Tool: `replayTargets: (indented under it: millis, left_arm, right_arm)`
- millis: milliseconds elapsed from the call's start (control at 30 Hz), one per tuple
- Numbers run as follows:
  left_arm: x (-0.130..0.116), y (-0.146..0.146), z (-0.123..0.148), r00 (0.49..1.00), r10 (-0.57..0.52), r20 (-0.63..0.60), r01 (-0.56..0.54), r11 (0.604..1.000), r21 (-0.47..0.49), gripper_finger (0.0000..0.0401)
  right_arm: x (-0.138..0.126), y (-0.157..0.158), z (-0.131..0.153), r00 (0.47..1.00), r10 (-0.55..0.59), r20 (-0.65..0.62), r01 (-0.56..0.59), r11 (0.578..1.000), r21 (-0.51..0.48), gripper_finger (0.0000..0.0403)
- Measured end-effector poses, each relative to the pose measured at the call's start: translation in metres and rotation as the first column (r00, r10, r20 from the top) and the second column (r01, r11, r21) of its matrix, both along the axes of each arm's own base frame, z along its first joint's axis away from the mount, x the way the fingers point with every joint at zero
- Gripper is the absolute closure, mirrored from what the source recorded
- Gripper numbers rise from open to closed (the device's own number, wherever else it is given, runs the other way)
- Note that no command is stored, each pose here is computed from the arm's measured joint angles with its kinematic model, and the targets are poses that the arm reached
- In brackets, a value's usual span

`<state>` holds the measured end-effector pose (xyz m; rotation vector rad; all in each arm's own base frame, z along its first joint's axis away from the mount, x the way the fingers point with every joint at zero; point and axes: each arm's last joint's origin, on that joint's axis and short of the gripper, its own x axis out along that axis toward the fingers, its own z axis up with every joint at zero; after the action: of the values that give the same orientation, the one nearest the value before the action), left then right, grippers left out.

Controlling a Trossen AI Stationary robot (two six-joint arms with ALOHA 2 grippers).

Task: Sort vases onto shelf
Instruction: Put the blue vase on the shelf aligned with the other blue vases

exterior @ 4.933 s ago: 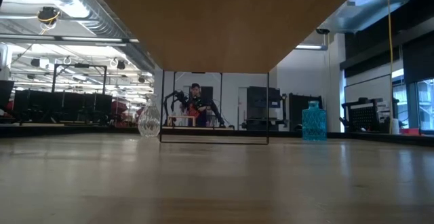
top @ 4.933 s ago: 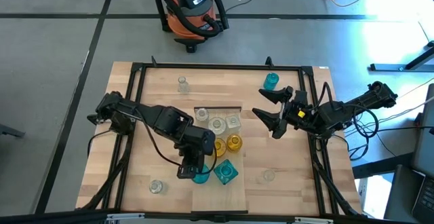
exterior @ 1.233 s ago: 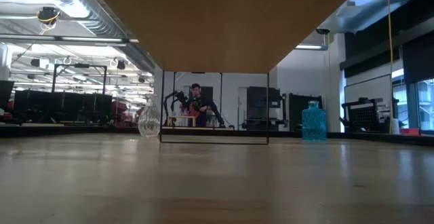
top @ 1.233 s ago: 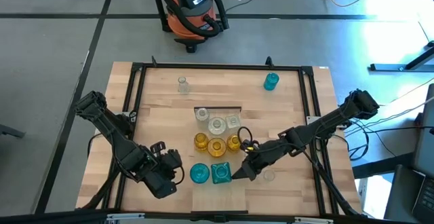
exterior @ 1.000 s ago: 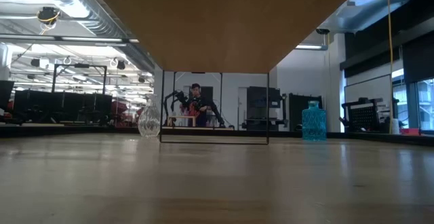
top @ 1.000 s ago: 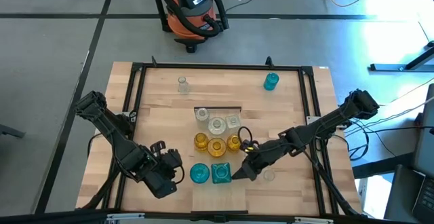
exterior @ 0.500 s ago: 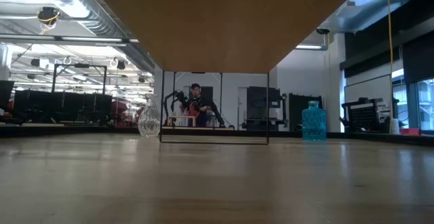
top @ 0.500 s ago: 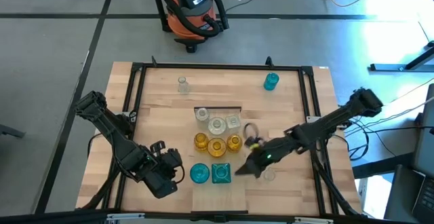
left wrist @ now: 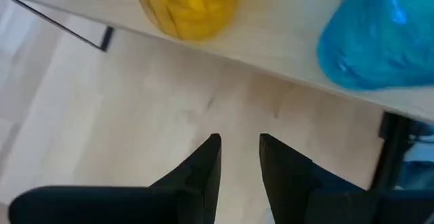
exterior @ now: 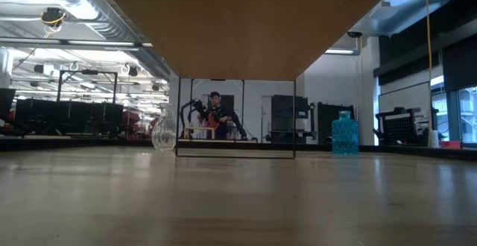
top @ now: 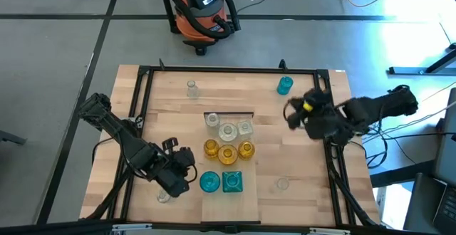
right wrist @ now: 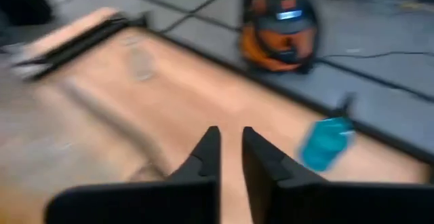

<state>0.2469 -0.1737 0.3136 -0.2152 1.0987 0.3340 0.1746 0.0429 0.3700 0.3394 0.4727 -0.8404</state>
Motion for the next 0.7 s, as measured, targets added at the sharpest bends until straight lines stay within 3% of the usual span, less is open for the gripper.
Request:
replayTargets:
  millis: [133,233,400,500,600,700]
  left_arm:
    - [0.006,0.012,0.000,1.000,0.029,-0.007,-0.029,0.999,0.038,0.0307]
    - [0.012,0.023,0.000,0.999,0.051,-0.003,-0.050,0.997,0.061,0.0307]
    - [0.017,0.045,0.008,0.999,0.051,0.005,-0.051,0.995,0.082,0.0307]
    - [0.021,0.055,0.009,0.998,0.052,-0.020,-0.051,0.998,0.042,0.0307]
    - [0.023,0.060,0.009,0.996,0.069,-0.057,-0.071,0.997,-0.035,0.0307]
    - [0.022,0.058,0.009,0.993,0.098,-0.059,-0.102,0.993,-0.065,0.0307]
  right_arm:
    - [-0.004,-0.040,-0.015,0.983,-0.171,-0.073,0.169,0.985,-0.028,0.0301]
    - [-0.004,-0.074,-0.032,0.949,-0.291,-0.121,0.295,0.956,0.012,0.0223]
    - [0.003,-0.135,-0.067,0.961,-0.251,-0.115,0.268,0.948,0.172,0.0115]
    - [0.000,-0.167,-0.089,0.947,-0.303,-0.111,0.320,0.922,0.216,0.0083]
    - [-0.007,-0.191,-0.104,0.912,-0.375,-0.168,0.406,0.886,0.225,0.0077]
    - [-0.006,-0.210,-0.113,0.922,-0.342,-0.181,0.379,0.892,0.245,0.0083]
